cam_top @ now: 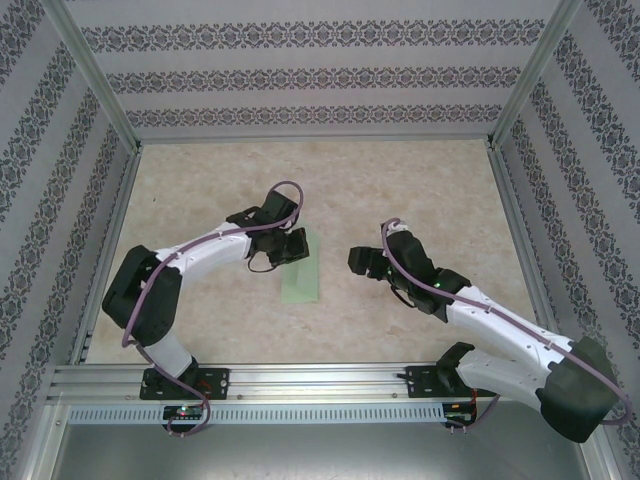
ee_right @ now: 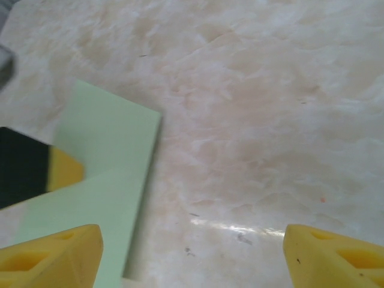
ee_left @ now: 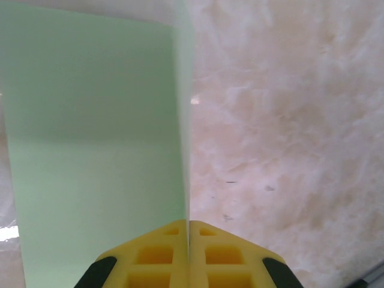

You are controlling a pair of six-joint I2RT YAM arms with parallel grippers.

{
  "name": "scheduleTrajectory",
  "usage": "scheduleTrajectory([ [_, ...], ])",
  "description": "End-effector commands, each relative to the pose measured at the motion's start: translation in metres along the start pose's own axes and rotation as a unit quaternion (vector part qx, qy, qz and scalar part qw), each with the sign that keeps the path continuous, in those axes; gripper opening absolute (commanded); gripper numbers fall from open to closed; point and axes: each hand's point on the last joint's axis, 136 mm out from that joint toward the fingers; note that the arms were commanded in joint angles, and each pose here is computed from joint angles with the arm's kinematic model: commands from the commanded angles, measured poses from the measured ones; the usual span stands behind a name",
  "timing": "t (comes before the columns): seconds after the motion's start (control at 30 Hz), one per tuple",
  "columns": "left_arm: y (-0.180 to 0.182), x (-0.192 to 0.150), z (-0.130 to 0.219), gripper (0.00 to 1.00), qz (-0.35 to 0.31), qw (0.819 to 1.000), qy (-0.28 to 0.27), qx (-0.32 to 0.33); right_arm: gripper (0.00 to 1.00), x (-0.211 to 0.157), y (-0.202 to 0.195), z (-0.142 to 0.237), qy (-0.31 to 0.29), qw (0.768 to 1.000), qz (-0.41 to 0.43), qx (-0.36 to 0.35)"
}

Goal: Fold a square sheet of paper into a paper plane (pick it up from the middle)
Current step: Place the paper at the center of the table.

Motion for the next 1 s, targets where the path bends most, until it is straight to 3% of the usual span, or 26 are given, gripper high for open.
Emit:
scheduleTrajectory([
  [0.0,-0.007,-0.001,-0.009,0.00,-0.011,1.000,-0.003,-0.018,0.76,-0.012,0.038,-0.003,0.022,0.995,0.050,0.085],
  [0.1,-0.002,-0.003,-0.011,0.00,-0.008,1.000,0.002,-0.009,0.71,-0.026,0.064,-0.004,0.017,0.984,0.136,0.110],
  [0.37,-0.002,-0.004,-0.015,0.02,0.003,1.000,0.003,-0.013,0.72,-0.068,0.117,-0.017,-0.001,0.953,0.261,0.153],
  [0.57,-0.005,-0.003,-0.013,0.05,0.008,1.000,0.003,-0.017,0.75,-0.088,0.129,-0.042,-0.023,0.935,0.345,0.080],
  [0.73,-0.004,-0.003,-0.013,0.05,0.007,1.000,0.005,-0.015,0.76,-0.088,0.129,-0.061,-0.042,0.929,0.367,0.031],
  [0.97,-0.004,-0.002,-0.013,0.06,0.007,1.000,0.002,-0.012,0.67,-0.099,0.120,-0.073,-0.025,0.926,0.377,0.007],
])
Point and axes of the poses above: each hand's point on the last joint's axis, 136 mm out from that joint toward the fingers, its own z axis back along the fingers, its own y axis along the line the jaws close on, x = y × z, and after that the axes turned 7 degrees about -z, right-handed
